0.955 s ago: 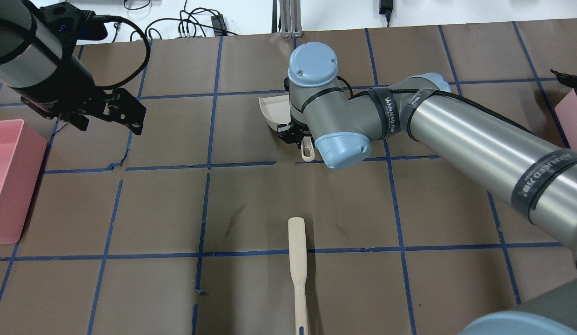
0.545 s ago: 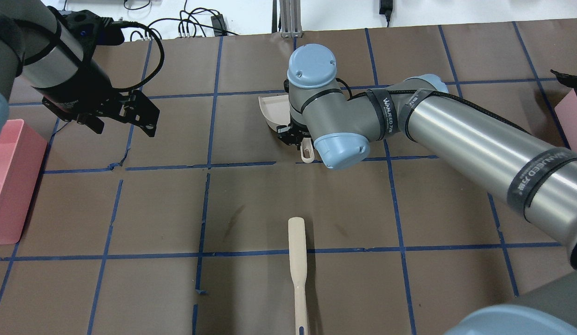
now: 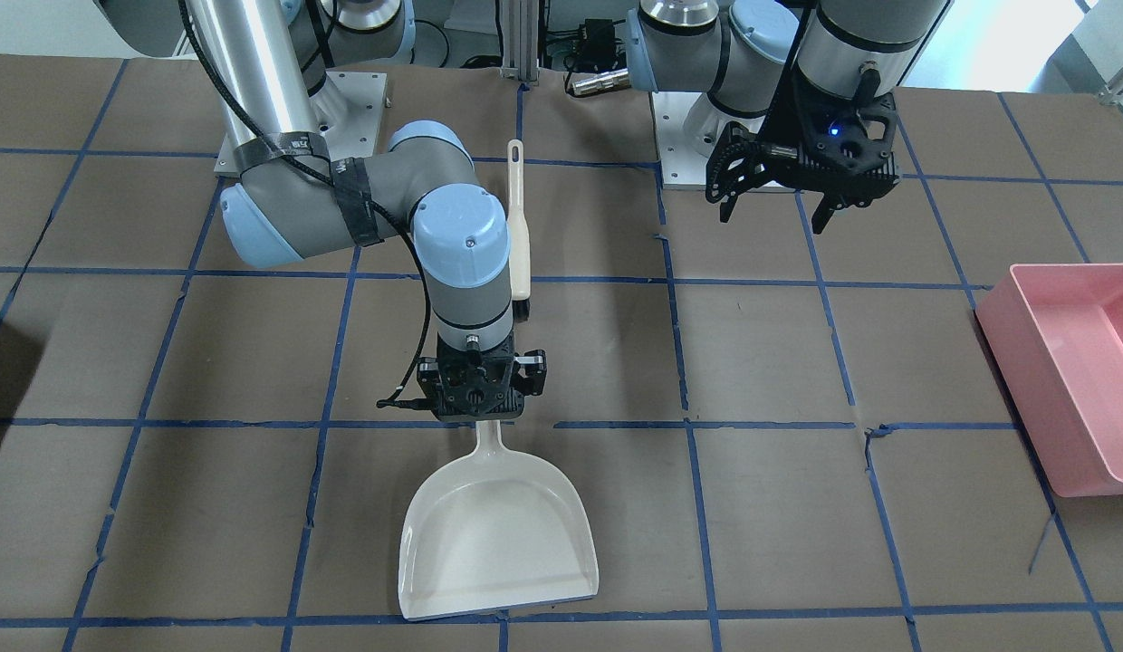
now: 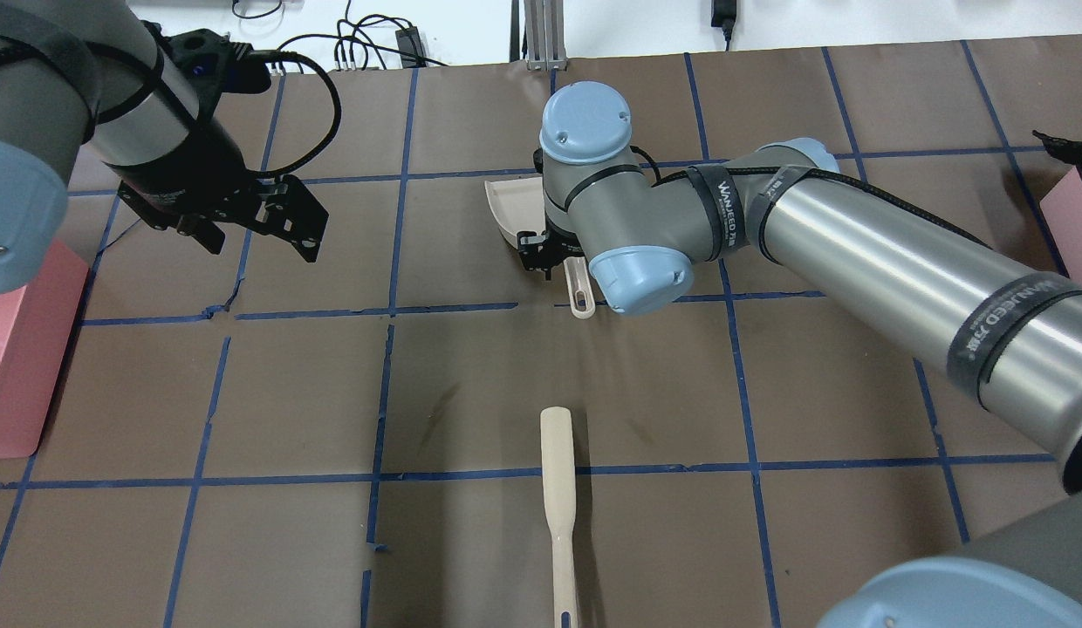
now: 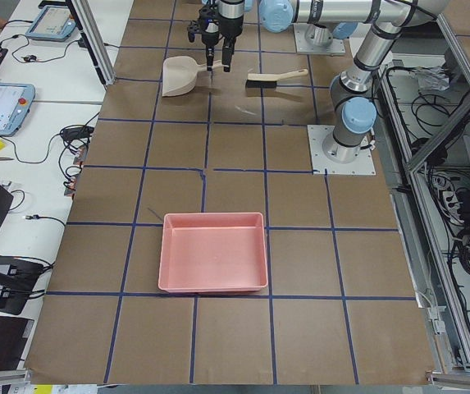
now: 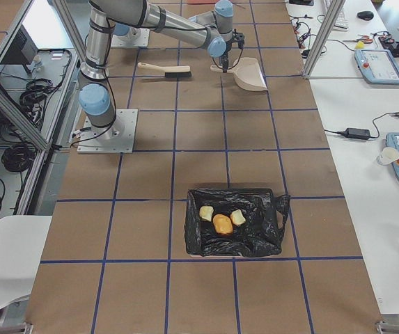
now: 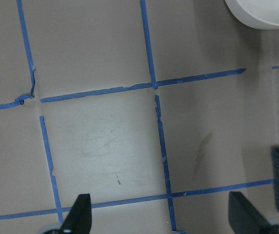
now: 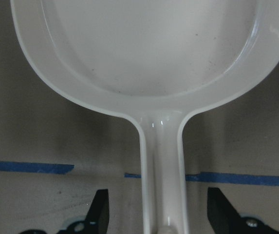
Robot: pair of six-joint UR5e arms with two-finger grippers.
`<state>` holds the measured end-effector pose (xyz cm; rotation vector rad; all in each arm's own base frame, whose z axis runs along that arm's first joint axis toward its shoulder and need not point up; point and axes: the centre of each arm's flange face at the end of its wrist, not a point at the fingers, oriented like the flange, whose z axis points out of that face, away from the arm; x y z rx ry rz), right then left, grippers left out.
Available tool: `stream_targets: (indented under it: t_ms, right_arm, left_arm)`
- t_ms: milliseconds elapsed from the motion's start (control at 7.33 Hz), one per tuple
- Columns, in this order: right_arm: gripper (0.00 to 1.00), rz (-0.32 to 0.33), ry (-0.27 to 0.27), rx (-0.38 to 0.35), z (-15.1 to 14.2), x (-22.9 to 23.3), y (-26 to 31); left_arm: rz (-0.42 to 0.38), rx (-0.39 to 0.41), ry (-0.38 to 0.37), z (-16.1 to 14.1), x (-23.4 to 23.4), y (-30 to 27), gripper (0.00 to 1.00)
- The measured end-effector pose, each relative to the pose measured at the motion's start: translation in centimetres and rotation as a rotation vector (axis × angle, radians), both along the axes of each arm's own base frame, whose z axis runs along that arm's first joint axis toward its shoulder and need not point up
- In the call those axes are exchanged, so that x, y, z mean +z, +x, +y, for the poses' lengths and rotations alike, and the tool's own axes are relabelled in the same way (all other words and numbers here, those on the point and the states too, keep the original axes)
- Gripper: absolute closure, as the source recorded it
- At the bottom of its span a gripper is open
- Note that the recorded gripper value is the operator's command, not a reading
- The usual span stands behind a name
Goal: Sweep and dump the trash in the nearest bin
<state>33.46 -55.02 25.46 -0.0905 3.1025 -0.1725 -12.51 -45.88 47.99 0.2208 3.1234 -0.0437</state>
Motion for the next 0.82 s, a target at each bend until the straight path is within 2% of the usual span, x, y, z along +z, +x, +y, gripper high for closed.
stream_targets:
  t_ms: [136, 409, 682, 818]
  right_arm:
    - [0.24, -0.015, -0.008, -0.014, -1.3, 1.7, -1.0]
    - [0.24, -0.028, 0.024, -0.039, -3.2, 8.7, -3.8]
    - [0.25, -0.015, 0.084, -0.059, -3.0, 15.9, -8.9]
    - [0.25, -0.011, 0.09, -0.055, -2.1, 18.6, -11.3]
  left_arm:
    - [-0.003, -0.005, 0.006, 0.2, -0.2, -0.4, 0.0]
    - [-0.003, -0.009, 0.013, 0.3, -0.6, -0.7, 0.0]
    - [-0.002, -0.01, 0.013, 0.5, -0.5, -0.9, 0.0]
    - [-0.002, -0.012, 0.011, 0.7, -0.4, -0.9, 0.0]
